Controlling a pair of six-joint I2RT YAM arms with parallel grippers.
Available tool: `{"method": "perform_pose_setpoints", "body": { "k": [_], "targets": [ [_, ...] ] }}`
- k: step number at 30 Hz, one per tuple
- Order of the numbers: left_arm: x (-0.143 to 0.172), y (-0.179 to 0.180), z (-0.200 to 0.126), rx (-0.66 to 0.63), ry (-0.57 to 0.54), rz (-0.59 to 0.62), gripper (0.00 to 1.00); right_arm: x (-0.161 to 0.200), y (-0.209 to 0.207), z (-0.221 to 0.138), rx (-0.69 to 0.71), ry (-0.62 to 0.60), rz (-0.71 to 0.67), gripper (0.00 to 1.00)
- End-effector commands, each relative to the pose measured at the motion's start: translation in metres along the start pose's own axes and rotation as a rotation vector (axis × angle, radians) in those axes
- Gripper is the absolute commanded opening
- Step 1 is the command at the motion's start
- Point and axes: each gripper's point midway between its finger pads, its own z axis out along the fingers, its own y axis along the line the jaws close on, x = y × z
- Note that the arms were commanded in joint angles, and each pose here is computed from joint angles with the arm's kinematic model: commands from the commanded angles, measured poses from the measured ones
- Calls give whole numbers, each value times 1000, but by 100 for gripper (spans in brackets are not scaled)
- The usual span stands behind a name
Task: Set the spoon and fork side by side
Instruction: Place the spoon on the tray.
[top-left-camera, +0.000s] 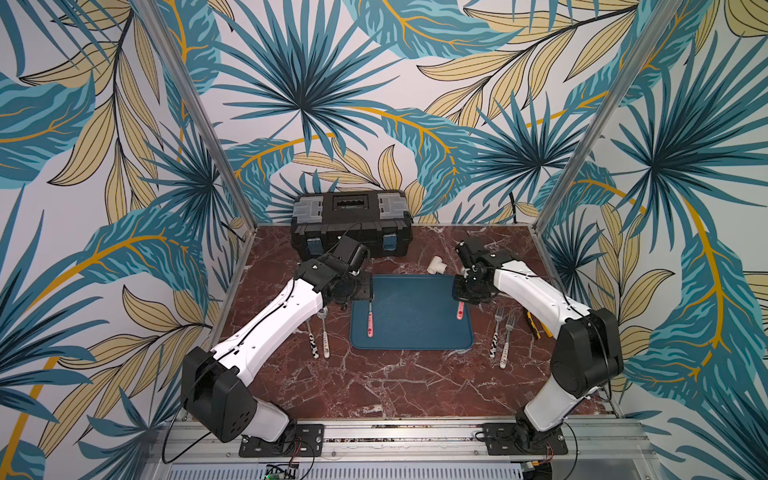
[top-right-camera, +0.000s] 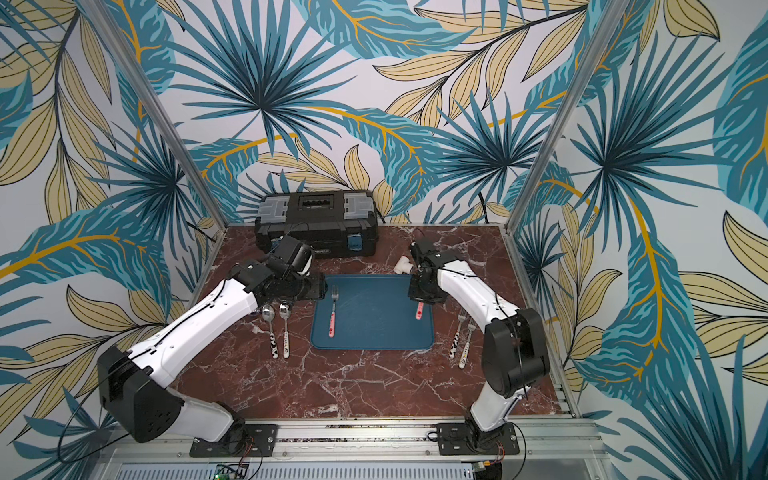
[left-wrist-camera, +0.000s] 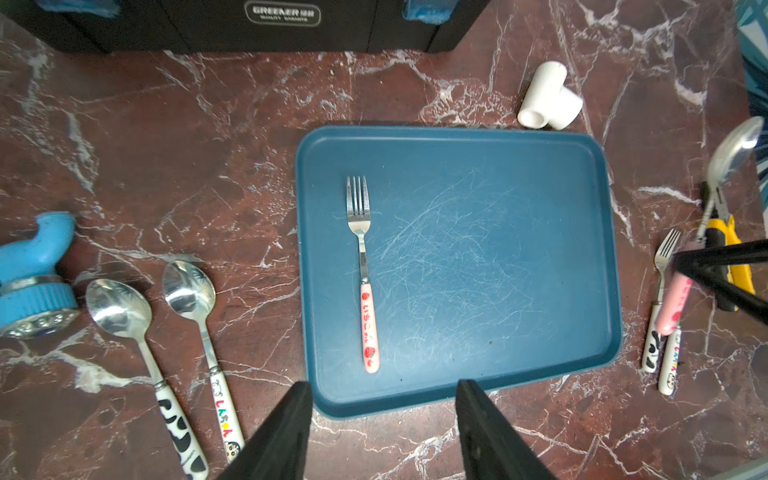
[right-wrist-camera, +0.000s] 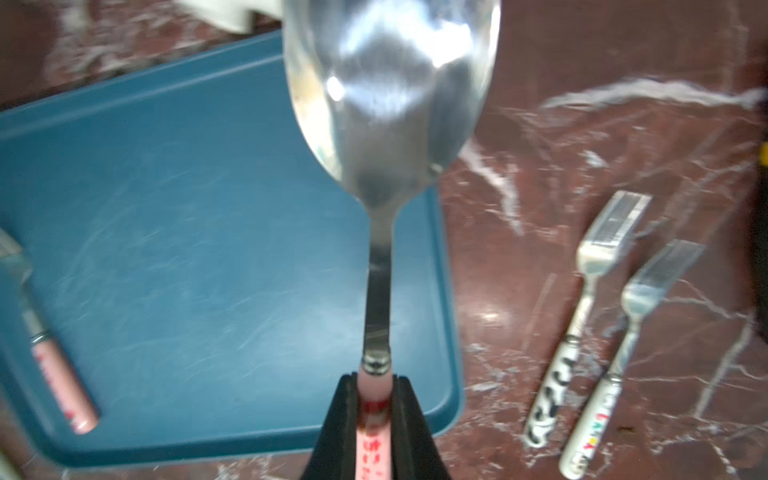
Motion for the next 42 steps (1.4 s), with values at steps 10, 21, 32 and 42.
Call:
{"method": "perform_pose_setpoints", "body": {
  "k": [10, 21, 32, 42],
  "targets": [
    [17, 57, -12, -64, -8, -150, 60, 64, 158, 61, -98, 221, -192, 0],
    [22, 59, -10, -52, 0, -182, 60, 71, 178, 91, -132, 291, -123, 3],
    [22, 57, -6, -42, 7, -182, 61, 78, 174, 106, -107, 315, -135, 4],
    [21, 55, -4, -38, 13, -176, 61, 74, 177, 111, -89, 303, -161, 5]
  ]
}}
